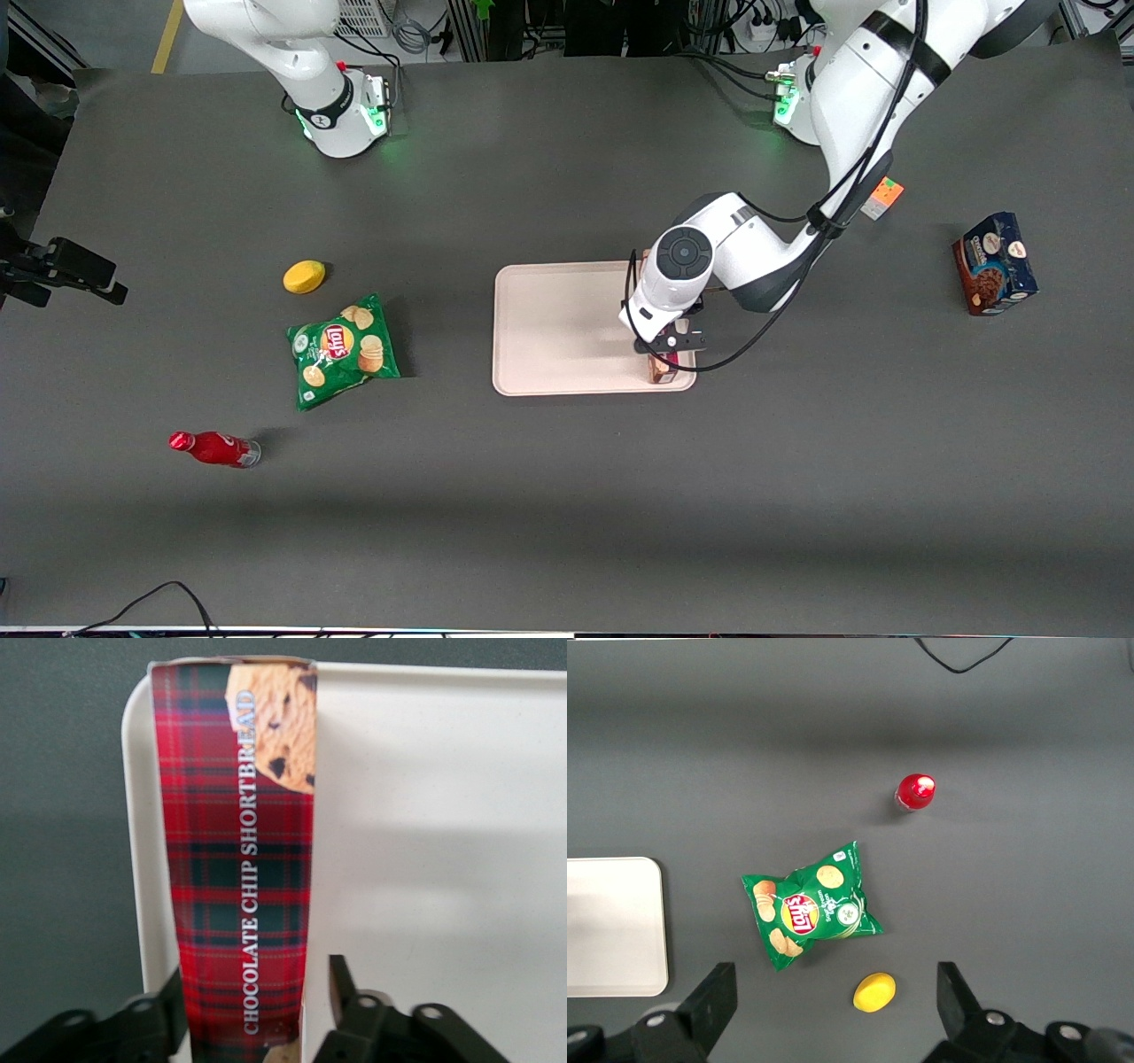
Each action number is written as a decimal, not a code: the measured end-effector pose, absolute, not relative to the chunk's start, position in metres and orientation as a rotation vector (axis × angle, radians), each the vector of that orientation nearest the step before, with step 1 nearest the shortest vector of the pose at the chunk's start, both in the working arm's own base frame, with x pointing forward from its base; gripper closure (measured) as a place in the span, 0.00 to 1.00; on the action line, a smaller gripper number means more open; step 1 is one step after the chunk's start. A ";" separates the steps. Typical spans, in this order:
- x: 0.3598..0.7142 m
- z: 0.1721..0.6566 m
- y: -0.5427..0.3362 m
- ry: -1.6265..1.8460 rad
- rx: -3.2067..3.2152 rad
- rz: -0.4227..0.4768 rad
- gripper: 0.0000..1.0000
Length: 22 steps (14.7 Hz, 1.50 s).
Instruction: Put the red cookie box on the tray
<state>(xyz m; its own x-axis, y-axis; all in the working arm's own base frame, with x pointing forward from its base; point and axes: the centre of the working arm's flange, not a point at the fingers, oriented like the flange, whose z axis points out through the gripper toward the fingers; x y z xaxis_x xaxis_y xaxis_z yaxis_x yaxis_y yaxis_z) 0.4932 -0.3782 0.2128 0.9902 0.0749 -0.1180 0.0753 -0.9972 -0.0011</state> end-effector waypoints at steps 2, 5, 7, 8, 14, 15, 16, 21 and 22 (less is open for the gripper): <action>0.493 0.213 -0.378 0.123 3.130 -0.185 0.14; 0.494 0.213 -0.377 0.131 3.130 -0.183 0.00; 0.495 0.213 -0.377 0.136 3.128 -0.180 0.00; 0.496 0.213 -0.377 0.139 3.127 -0.178 0.00; 0.524 0.264 -0.380 0.171 3.126 -0.084 0.00; 0.528 0.289 -0.381 0.164 3.149 -0.065 0.00; 0.531 0.317 -0.382 0.130 3.175 -0.041 0.00; 0.530 0.476 -0.347 -0.084 3.266 -0.010 0.00; 0.531 0.503 -0.330 -0.055 3.271 -0.015 0.00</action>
